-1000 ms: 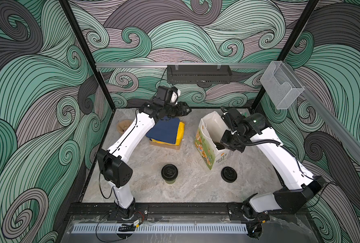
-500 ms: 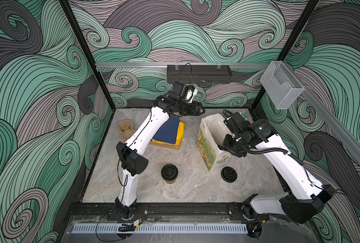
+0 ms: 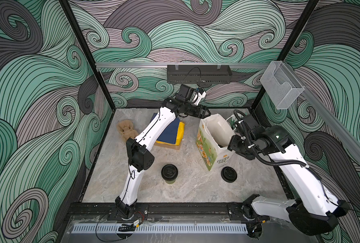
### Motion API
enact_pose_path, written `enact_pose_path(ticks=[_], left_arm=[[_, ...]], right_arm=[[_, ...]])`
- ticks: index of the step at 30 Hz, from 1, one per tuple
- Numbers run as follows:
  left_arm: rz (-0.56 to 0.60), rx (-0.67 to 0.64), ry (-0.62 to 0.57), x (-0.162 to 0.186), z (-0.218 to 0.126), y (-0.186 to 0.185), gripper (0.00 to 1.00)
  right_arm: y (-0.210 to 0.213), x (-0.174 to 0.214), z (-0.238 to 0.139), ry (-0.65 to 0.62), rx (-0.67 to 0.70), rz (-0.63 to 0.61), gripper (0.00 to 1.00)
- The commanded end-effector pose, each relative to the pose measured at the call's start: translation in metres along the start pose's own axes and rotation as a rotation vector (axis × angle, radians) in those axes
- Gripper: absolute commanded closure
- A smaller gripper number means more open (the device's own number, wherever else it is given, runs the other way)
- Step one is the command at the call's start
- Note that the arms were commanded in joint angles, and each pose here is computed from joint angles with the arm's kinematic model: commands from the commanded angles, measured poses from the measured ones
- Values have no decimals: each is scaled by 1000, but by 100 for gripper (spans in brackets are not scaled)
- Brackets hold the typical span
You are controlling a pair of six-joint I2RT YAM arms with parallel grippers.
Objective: Pack the takeout coffee
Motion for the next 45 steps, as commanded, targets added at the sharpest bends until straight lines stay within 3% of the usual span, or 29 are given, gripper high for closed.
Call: enact_pose_path(ticks=[1,10,20,28,45], left_arm=[[60,50,8,4,14,-4,38],[58,5,29,8,28,4,61],[60,-50,42,9,19,7,89],[-2,-86,52,10,2,3,100],[-529,-295,-91,55,-48,-7,100]], right_arm=[[-13,-2,-9,-35,17,14,37],[-20,-1,-13,-46,2,23,38],[-25,-2,-12,-49,10,22,38],[-27,-1,-12,-47,10,16,38],[-17,-8,-9,-48,2,-44,37]])
Point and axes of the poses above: each gripper's point midway between its finger pads, its own z axis out along the fingers, its own y axis along the line the jaws close on, x = y × z, the point moved 3 cm from there along -z, back along the fingers, and after that the axes turned 11 degrees about z, right-handed, at the moved point
